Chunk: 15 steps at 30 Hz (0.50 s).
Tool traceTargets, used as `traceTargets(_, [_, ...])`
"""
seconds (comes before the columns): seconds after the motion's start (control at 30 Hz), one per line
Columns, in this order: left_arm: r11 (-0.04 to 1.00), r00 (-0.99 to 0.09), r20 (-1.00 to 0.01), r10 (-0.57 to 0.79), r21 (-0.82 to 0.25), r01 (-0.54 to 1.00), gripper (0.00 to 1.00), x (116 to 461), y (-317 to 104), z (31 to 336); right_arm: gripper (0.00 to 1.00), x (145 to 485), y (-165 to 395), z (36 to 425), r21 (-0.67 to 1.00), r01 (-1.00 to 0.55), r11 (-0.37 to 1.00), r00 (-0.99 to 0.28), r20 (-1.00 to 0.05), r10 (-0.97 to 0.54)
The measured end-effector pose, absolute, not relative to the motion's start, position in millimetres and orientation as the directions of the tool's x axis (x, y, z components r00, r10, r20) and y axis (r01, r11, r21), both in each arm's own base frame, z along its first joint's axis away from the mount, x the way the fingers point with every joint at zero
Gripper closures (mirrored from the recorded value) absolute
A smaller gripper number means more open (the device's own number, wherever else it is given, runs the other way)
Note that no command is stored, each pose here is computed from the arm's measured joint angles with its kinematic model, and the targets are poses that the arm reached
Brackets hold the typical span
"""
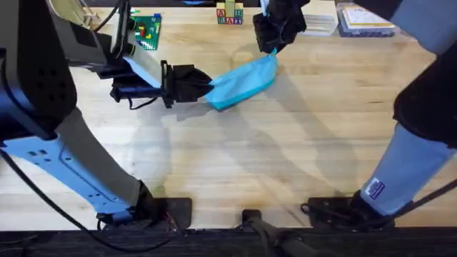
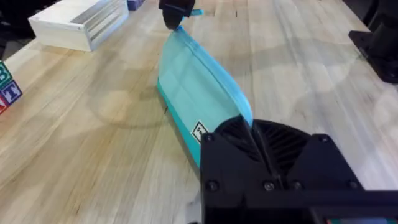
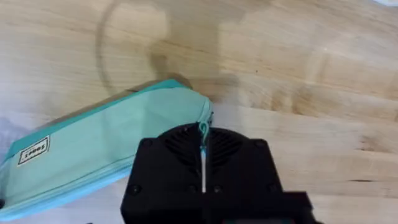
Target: Unzip the bag, pick up the pens from the table one at a time and place them inside, then zip the bag closed.
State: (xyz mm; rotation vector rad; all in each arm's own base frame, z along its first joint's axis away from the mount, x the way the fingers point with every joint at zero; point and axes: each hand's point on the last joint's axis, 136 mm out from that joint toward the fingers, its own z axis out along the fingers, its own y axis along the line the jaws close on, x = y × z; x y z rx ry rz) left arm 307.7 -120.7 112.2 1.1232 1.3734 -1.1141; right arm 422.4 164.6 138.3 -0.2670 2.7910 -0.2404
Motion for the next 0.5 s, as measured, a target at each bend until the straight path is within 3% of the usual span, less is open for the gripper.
traceTargets(0.5, [0.137,-0.068,-0.995,0.067,-0.058,0.989,0.959,307,-123,112,0.968,433,152,134,-0.111,-0.114,0.987,-0.941,-0.307,-0.143])
